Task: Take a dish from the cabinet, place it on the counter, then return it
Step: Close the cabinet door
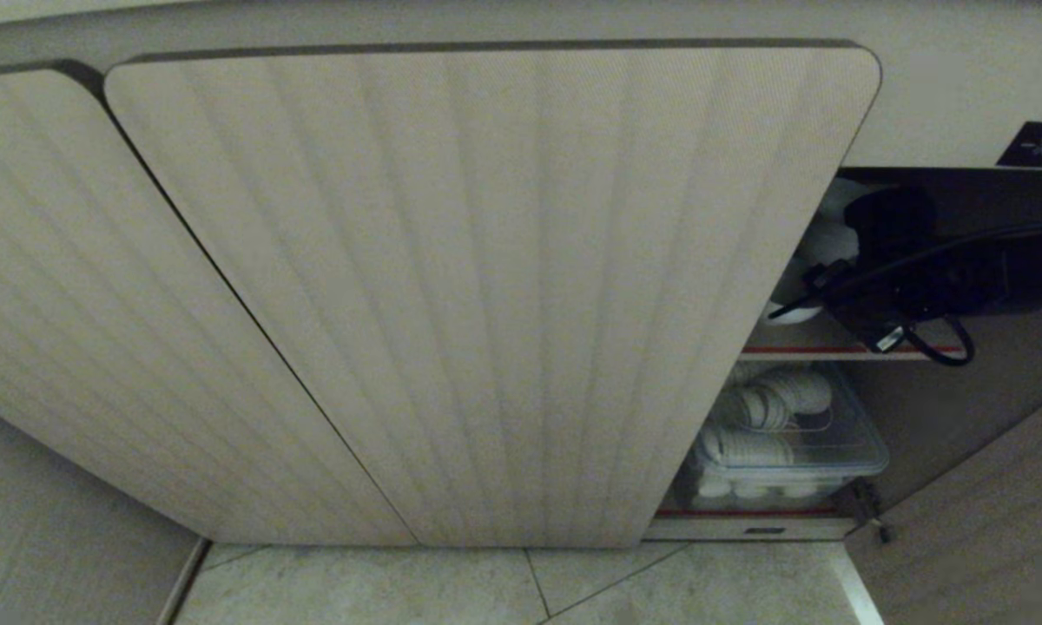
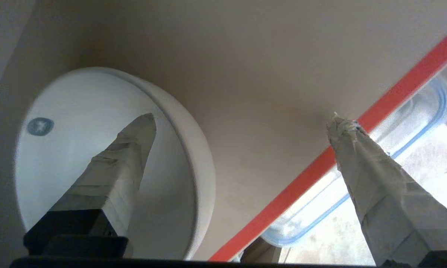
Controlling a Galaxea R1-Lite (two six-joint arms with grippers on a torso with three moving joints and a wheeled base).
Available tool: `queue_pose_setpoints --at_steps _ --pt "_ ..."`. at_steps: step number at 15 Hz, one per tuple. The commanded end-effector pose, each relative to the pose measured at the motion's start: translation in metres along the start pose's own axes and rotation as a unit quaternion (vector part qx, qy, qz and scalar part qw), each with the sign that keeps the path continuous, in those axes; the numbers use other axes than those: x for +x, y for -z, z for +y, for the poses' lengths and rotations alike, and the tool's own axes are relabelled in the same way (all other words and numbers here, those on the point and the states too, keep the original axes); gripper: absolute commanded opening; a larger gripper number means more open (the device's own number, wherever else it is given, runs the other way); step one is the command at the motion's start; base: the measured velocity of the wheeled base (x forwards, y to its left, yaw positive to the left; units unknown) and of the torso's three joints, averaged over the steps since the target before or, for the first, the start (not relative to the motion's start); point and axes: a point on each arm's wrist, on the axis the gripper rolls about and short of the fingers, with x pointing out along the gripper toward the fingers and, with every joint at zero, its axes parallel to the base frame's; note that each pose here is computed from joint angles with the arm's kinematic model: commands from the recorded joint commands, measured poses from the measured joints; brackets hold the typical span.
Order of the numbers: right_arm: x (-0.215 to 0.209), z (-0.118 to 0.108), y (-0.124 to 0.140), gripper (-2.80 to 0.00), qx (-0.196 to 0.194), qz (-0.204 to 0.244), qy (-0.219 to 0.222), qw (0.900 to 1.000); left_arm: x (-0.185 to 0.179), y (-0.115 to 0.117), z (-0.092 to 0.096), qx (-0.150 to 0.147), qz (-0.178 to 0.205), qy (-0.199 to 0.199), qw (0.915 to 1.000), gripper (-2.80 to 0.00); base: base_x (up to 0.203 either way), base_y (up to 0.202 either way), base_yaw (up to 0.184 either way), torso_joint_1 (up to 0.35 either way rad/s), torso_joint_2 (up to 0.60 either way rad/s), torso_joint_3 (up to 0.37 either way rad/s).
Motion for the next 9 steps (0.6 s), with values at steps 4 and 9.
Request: queue_pose_setpoints --at_steps 4,9 --pt "-0.0053 -0.0025 -0.0011 0.00 -0.027 -0.024 -0.003 0.999 0.0000 0.0000 0.0000 0.000 0.000 0.000 1.0000 -2.80 0.000 0.000 0.000 0.000 0.00 0.000" --pt "-0.0097 -0.0016 -0.0035 0.00 -0.039 -0.039 -0.015 0.998 0.0000 0.0000 0.0000 0.000 0.000 0.000 1.0000 -2.80 0.000 0.000 0.000 0.000 0.00 0.000"
